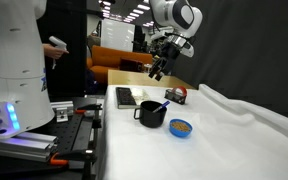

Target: Put the marker on the book

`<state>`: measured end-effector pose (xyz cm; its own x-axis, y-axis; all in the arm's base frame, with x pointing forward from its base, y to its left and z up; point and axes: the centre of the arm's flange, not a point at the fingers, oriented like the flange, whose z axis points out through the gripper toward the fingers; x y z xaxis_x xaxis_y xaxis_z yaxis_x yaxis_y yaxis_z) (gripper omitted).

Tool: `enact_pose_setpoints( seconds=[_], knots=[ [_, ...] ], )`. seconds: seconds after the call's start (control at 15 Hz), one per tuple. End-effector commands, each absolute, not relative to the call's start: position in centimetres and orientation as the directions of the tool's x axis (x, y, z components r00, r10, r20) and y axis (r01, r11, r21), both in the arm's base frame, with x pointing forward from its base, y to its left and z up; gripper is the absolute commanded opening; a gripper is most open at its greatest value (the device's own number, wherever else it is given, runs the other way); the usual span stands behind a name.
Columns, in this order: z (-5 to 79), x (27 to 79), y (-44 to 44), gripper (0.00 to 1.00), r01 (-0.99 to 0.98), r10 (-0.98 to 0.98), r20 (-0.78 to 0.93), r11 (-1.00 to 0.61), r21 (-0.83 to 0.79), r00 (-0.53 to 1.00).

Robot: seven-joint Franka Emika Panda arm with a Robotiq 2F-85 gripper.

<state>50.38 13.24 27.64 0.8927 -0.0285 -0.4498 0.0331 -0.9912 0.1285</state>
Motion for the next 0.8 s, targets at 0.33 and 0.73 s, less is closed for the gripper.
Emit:
enact_pose_setpoints(
  seconds=[0.33,0.73],
  knots=[
    [28.0,51.0,12.7,1.00,0.018,-0.036,-0.455,-0.993,0.114,0.890],
    [24.6,53.2,12.0,1.00,0.001,-0.078,-0.495,-0.987,0.158,0.865]
  ],
)
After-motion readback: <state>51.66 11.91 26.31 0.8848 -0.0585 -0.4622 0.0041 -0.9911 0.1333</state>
